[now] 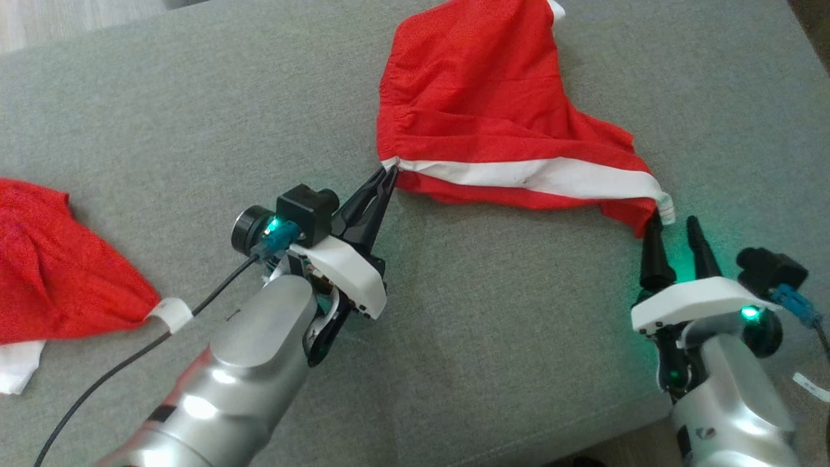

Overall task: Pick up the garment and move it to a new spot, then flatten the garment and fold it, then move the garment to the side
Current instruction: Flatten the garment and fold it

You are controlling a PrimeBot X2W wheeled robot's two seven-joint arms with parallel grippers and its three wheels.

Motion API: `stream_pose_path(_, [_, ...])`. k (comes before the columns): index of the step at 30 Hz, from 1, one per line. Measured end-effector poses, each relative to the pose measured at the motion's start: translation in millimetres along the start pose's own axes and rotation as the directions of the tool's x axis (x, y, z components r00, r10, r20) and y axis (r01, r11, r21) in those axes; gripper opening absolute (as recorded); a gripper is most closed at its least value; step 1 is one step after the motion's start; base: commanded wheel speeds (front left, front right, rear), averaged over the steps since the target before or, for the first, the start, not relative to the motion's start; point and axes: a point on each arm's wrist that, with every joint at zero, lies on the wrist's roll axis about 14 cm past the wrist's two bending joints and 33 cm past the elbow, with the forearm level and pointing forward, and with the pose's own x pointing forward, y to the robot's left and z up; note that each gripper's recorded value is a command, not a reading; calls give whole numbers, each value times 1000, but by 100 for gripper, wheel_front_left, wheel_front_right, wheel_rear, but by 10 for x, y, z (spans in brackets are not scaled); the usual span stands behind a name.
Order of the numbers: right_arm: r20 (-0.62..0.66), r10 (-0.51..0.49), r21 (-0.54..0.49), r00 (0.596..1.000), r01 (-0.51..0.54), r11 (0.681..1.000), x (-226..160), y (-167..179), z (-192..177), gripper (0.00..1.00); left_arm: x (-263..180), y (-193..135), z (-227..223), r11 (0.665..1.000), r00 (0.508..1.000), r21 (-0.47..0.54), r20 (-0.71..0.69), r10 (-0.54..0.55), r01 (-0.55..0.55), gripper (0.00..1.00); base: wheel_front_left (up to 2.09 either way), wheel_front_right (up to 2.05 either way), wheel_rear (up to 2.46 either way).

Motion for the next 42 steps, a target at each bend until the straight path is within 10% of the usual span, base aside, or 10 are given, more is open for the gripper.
stream_pose_path(6, [-30,14,5,999,-13,1000,-17,48,-96,100,-7,-17,-16,1000,1000,7,-6,-4,5,0,0,0,0])
stream_pose_path(7, [-32,15,4,999,-15,1000,-19,53,-102,87,-9,-15,-18,1000,1000,7,-7,-4,4,0,0,0,0])
stream_pose_path(8, [-32,19,2,999,-19,1000,-21,65,-103,1,-10,-18,-15,1000,1000,9,-6,-4,4,0,0,0,0])
stream_pose_path(19, [-3,30,-47,1000,-30,998,-18,72,2,0,-12,-30,12,1000,1000,11,0,-4,4,0,0,0,0])
stream_pose_path(27, [226,68,-120,972,-41,992,-25,138,757,0,-45,-27,165,999,999,33,41,12,-13,0,0,0,0])
stream_pose_path(42, [553,410,-487,725,-118,865,-430,1023,2498,0,-404,74,1658,968,935,234,356,6,-95,0,0,0,0])
